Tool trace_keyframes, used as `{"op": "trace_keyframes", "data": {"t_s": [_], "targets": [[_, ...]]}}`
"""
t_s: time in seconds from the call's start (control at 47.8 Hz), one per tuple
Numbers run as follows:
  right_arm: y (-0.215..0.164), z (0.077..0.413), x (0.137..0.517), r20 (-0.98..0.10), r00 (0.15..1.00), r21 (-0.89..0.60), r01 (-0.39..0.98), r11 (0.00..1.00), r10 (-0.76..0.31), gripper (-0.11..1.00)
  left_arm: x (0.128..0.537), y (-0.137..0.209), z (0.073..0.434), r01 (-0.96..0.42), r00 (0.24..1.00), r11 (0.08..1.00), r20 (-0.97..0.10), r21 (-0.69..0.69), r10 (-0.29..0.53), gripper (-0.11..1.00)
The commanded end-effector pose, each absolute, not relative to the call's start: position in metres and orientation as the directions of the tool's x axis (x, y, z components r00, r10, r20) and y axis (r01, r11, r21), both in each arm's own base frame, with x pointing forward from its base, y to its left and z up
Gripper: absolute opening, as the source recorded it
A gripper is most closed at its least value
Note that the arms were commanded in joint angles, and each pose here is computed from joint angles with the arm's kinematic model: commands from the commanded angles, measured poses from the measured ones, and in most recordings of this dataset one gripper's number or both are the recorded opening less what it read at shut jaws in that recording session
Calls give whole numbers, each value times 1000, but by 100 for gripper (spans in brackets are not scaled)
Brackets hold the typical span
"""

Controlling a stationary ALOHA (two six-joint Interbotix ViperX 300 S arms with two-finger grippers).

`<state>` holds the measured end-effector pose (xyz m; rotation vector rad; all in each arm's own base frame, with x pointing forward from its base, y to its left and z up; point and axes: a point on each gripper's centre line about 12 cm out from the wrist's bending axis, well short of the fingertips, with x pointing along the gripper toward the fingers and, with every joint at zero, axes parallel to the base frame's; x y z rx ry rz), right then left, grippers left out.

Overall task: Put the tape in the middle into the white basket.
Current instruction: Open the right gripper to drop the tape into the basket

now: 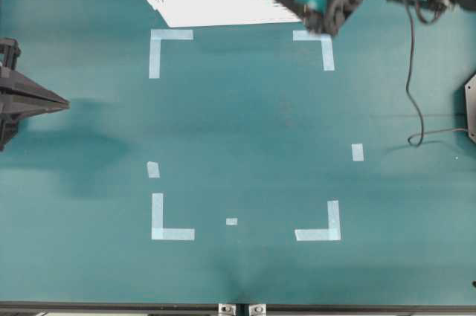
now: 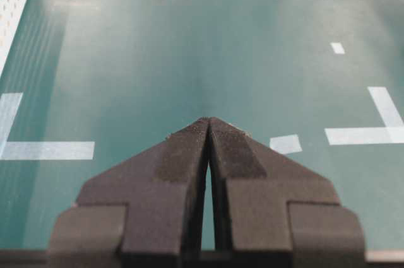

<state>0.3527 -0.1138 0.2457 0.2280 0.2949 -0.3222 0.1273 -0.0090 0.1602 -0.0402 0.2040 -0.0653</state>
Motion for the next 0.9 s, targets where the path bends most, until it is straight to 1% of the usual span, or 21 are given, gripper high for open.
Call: {"op": "trace_keyframes", "data": {"t_s": [0.0, 0.188, 0.397, 0.607, 0.878], "targets": [[-96, 259, 355, -253, 939, 174, 282, 943, -234, 97, 129, -8, 166, 57, 980, 997, -186, -47, -64, -11], [-57, 257, 360, -217, 968, 161, 161, 974, -124, 96, 129, -8, 166, 55, 981, 997, -186, -47, -63, -11], [-28, 250, 360, -236, 971, 136, 75, 988, -41, 96, 129, -8, 166, 56, 980, 997, -186, -48, -64, -11], [-16, 242, 357, -257, 966, 133, 43, 990, -7, 96, 129, -8, 166, 56, 980, 997, -186, -48, -64, -11], [-14, 243, 347, -275, 962, 129, 44, 991, -7, 96, 129, -8, 166, 55, 981, 997, -186, -47, -63, -11]]}}
